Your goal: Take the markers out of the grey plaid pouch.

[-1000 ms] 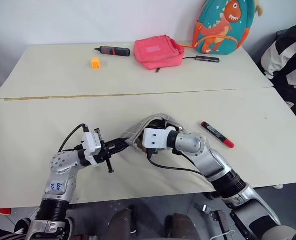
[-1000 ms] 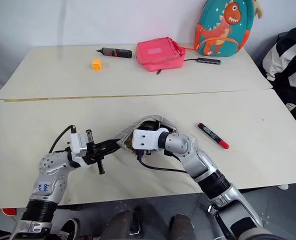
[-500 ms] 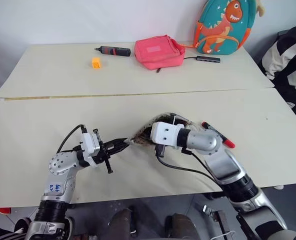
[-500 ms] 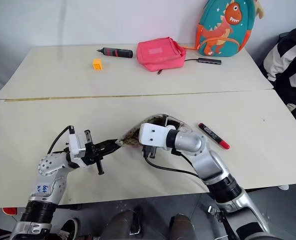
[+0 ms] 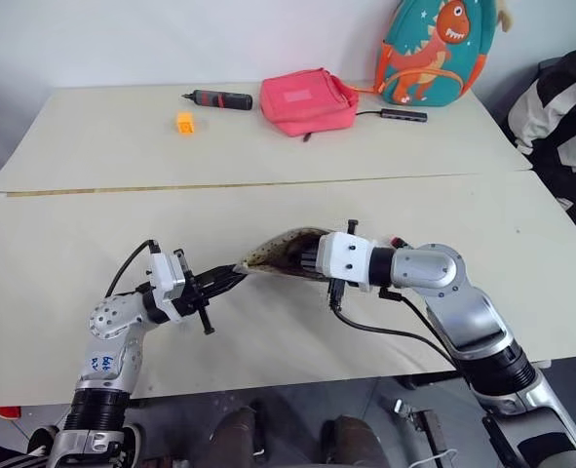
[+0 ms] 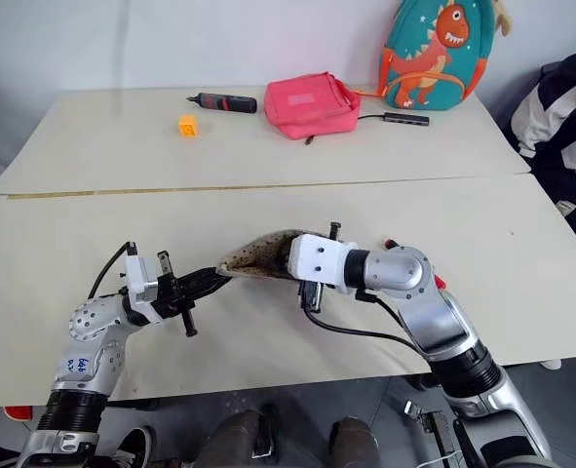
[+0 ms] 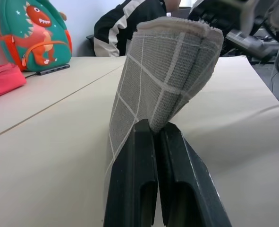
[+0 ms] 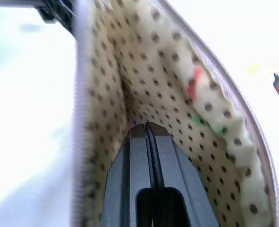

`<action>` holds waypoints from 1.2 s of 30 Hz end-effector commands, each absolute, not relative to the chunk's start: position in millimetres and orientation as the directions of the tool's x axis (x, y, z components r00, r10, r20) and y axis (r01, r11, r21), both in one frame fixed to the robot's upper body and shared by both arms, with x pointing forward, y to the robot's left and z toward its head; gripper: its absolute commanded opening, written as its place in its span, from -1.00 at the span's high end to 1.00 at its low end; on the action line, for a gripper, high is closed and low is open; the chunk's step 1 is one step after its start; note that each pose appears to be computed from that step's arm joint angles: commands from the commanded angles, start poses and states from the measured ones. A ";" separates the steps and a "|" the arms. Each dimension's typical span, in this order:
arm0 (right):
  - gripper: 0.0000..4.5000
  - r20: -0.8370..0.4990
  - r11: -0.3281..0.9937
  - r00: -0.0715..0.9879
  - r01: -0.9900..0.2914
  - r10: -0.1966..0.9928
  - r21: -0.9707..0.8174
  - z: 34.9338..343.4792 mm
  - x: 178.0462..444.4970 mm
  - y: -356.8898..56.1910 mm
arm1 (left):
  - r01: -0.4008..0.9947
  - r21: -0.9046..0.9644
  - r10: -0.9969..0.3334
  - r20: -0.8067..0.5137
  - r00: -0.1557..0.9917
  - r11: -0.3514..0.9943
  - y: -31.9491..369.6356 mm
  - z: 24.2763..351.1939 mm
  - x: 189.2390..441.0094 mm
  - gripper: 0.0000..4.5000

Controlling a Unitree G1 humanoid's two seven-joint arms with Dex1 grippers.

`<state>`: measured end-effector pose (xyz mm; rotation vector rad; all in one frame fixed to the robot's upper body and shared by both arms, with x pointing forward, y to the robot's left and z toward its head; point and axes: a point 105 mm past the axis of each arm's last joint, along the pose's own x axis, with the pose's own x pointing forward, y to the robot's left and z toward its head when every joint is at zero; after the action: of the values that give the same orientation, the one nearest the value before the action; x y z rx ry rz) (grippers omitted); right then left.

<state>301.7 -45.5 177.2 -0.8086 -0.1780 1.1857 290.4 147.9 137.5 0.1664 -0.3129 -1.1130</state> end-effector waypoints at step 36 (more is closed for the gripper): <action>-0.48 -0.498 0.073 0.551 -0.716 0.670 -0.694 151.2 346.3 10.2 | 0.916 -0.267 -0.844 0.373 0.385 0.300 169.1 138.2 291.7 1.00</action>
<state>341.8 12.1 156.1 -1.0442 0.0315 1.0731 292.9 169.7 129.1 -0.4926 -0.1279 -1.1451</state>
